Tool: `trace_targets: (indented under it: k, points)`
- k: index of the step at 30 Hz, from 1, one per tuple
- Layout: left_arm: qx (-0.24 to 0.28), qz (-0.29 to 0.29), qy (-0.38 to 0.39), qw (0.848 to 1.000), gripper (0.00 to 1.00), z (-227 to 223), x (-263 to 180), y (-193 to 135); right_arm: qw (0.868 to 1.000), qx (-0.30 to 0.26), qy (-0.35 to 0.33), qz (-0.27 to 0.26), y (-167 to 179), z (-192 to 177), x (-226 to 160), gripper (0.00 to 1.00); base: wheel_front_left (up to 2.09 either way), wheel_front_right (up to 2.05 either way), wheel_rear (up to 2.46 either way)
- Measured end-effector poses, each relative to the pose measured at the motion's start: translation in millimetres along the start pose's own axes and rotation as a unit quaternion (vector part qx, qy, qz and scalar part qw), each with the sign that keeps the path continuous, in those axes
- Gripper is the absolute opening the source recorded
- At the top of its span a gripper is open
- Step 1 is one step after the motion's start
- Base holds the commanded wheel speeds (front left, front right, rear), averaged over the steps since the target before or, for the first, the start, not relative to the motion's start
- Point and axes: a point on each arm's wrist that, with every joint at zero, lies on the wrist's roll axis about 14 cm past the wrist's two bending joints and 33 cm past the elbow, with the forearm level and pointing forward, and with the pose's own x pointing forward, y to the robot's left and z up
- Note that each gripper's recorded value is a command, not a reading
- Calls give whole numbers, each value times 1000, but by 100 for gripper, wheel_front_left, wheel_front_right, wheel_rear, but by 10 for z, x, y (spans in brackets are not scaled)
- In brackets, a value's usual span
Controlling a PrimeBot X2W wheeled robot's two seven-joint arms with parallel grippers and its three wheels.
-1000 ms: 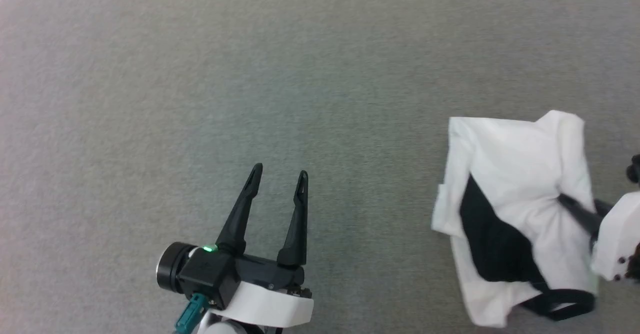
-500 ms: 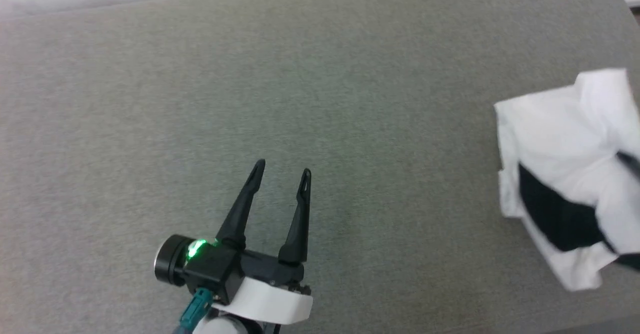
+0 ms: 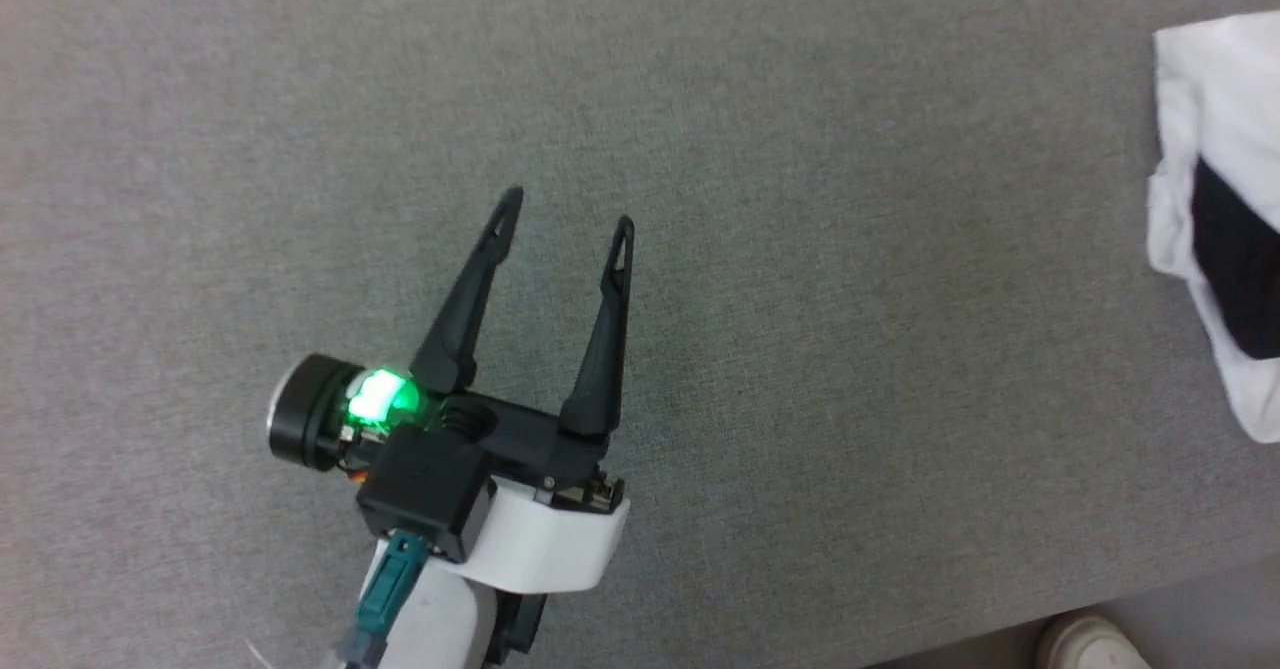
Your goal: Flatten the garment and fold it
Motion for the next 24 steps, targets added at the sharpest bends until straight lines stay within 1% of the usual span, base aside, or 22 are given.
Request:
trace_targets:
  k: [5,13,19,20,22,24]
  points:
    - [-2,12,-13,1000,100,-56,88,81,1000,-13,18,-18,-121,-146,189,0,0,0,0]
    - [-4,23,-16,1000,100,-193,139,143,999,-22,38,-17,-72,-328,464,0,0,0,0]
    - [-4,27,-9,1000,100,-285,164,157,999,-21,46,-21,-85,-416,536,0,0,0,0]
    - [-5,29,-11,1000,100,-280,175,162,998,-20,47,-22,-85,-429,540,15,0,0,0]
    - [-4,27,-13,1000,100,-269,186,152,998,-16,48,-23,-88,-453,539,40,0,0,0]
    - [-2,26,-16,1000,100,-244,187,143,998,-14,48,-24,-97,-464,528,83,0,0,0]
